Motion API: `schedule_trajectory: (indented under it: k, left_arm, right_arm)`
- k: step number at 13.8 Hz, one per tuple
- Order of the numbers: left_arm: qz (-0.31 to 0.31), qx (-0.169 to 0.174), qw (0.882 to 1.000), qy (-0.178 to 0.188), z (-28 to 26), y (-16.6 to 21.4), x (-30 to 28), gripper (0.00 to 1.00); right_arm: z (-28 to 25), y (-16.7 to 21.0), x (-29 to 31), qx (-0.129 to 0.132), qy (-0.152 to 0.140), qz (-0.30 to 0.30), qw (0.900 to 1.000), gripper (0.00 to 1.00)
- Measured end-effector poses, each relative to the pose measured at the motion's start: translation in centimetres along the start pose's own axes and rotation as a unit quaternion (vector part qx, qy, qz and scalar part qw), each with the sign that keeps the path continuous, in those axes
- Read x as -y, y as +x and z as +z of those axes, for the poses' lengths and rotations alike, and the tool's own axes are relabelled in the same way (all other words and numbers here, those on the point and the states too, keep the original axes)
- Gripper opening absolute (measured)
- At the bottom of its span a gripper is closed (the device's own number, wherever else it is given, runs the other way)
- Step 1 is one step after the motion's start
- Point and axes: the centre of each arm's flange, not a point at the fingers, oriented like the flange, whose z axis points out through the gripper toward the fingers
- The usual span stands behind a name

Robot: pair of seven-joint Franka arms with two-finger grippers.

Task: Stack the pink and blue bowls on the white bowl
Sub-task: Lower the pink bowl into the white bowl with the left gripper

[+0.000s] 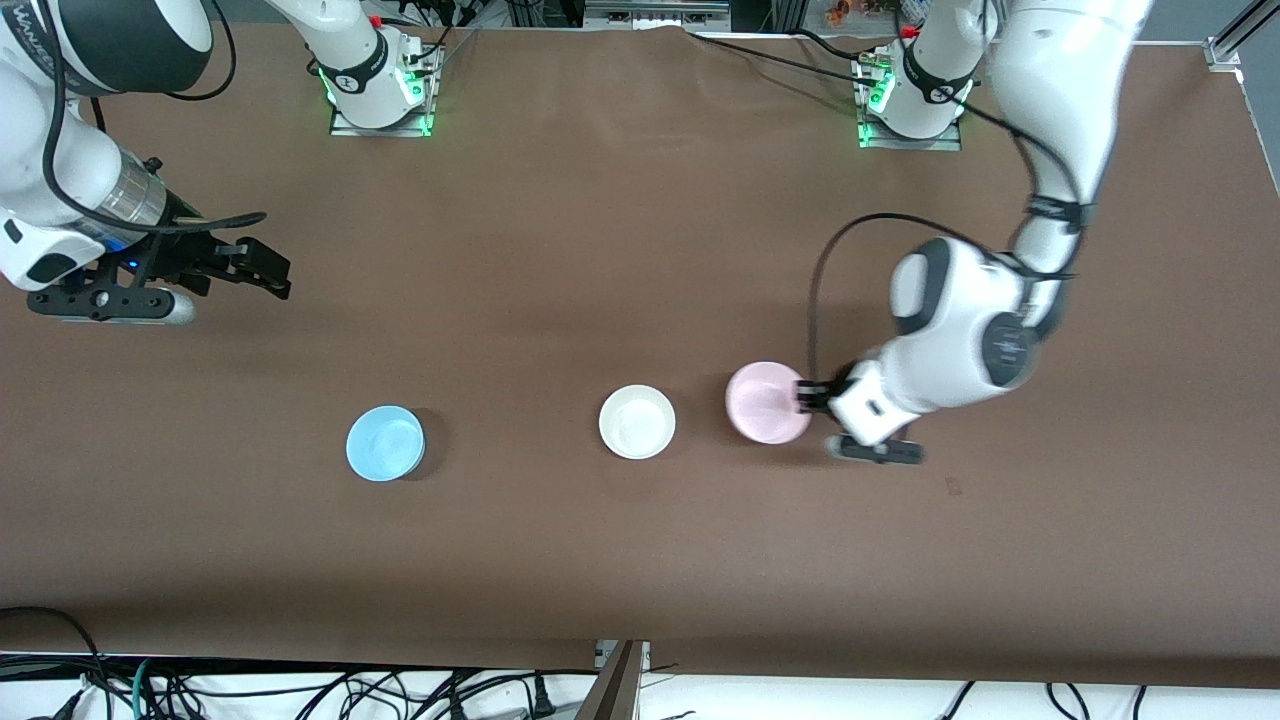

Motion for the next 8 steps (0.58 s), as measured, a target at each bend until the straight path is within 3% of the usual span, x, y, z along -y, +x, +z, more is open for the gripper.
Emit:
schedule_trajectory:
  k: [4,8]
  left_arm:
    - [-0.025,-0.007,1.000,-0.013,3.4,-0.6,-8.5,0.03]
    - [-0.039,-0.018,0.999,-0.025,5.8,-0.6,-12.5,0.03]
  right_arm:
    - [2.1,1.3,0.1,0.004,-0.007,-0.007,1.000,1.00]
    - [7.0,3.5,-0.7,0.021,-0.051,-0.064,0.996,1.00]
